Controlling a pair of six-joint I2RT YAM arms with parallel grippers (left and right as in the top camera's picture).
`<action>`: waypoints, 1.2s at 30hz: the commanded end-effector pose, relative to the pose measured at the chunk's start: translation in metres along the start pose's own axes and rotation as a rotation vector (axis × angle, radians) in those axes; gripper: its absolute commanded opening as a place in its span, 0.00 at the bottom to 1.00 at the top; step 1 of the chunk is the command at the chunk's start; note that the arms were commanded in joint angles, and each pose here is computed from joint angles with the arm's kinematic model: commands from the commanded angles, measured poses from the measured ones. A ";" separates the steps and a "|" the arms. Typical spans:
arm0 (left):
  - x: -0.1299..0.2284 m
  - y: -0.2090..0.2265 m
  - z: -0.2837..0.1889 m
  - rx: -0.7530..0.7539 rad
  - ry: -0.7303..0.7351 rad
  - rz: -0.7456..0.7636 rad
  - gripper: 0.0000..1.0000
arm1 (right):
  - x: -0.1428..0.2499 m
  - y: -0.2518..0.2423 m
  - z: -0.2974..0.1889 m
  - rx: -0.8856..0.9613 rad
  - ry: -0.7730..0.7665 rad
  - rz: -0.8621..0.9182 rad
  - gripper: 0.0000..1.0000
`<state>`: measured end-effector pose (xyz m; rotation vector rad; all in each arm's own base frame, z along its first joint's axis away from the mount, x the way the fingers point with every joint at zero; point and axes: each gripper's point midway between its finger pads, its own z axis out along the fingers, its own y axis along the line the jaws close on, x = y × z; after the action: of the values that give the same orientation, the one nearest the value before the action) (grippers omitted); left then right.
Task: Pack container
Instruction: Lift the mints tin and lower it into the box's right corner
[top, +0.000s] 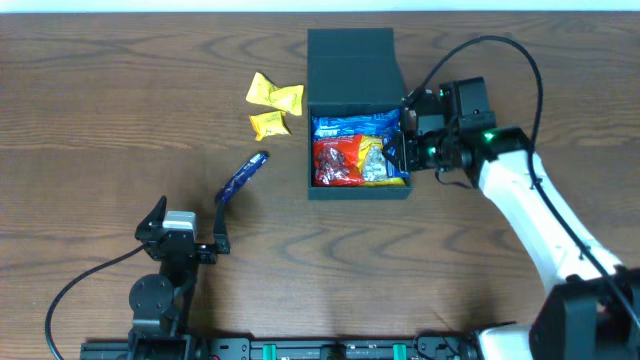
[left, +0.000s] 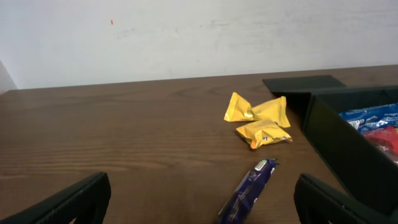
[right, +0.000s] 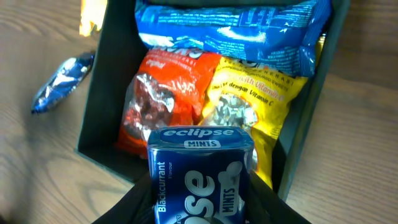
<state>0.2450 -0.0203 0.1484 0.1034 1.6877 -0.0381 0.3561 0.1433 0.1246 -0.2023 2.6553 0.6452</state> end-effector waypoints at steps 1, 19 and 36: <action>0.016 -0.001 0.000 0.004 0.055 -0.004 0.95 | -0.011 0.007 0.009 -0.028 0.012 0.048 0.34; 0.016 -0.001 0.000 0.004 0.055 -0.004 0.95 | -0.009 0.002 0.018 0.323 0.128 0.002 0.37; 0.016 -0.001 0.000 0.004 0.055 -0.004 0.95 | -0.002 -0.021 0.046 0.455 0.155 0.053 0.37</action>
<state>0.2450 -0.0202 0.1484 0.1031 1.6877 -0.0378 0.3714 0.1431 0.0746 -0.0748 2.9074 0.0557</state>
